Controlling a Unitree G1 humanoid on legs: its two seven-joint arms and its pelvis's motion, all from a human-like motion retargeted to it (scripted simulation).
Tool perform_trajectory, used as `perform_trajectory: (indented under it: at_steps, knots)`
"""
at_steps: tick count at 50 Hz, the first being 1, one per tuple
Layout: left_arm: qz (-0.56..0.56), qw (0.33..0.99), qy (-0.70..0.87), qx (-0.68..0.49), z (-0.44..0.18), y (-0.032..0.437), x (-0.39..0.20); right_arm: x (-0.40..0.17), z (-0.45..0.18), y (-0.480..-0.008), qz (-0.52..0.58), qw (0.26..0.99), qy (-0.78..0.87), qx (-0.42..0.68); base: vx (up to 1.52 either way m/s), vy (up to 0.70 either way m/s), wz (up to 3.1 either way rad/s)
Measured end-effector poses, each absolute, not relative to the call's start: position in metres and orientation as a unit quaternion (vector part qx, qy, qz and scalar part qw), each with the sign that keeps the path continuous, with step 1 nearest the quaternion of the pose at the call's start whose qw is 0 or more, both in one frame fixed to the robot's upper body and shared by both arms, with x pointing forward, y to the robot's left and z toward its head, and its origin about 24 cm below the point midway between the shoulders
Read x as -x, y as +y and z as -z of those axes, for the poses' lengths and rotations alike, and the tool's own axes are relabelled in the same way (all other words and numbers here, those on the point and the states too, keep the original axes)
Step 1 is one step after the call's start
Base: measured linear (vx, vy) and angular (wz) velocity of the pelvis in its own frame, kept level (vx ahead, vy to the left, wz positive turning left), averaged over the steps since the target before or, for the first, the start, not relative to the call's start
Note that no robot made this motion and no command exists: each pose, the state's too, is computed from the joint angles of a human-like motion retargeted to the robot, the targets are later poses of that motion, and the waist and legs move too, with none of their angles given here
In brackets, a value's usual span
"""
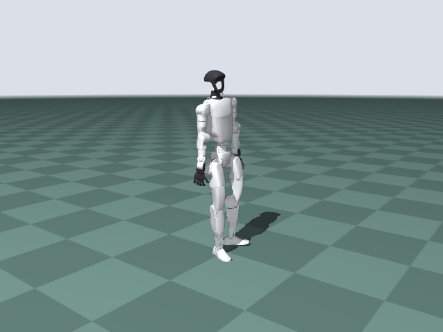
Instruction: In place motions
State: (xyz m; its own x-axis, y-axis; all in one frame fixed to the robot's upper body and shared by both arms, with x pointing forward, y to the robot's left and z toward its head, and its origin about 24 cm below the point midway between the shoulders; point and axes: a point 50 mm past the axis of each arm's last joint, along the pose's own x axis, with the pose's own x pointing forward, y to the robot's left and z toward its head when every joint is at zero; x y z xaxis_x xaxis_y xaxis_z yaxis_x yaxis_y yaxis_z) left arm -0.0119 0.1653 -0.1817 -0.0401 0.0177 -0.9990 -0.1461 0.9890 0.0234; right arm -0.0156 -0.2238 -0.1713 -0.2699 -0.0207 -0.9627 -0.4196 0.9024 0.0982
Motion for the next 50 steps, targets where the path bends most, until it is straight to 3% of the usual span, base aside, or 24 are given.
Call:
perform_trajectory:
  at_steps: [10,25,35,50]
  knots:
    - [-0.076,0.688,0.721,0.034,0.181,0.175,0.012,0.052,0.164,-0.227,-0.14,0.537,0.823,0.122,0.11,0.11,-0.01]
    - [-0.074,0.686,0.722,0.041,0.181,0.171,0.013,0.003,0.175,-0.211,-0.191,0.603,0.761,0.14,0.04,0.08,-0.2]
    - [-0.079,0.699,0.709,0.046,0.182,0.173,0.004,-0.011,0.174,-0.214,-0.206,0.607,0.749,0.169,0.03,0.08,-0.02]
    - [-0.1,0.713,0.693,0.035,0.18,0.186,-0.013,0.021,0.169,-0.233,-0.145,0.589,0.782,0.145,-0.02,-0.02,1.31]
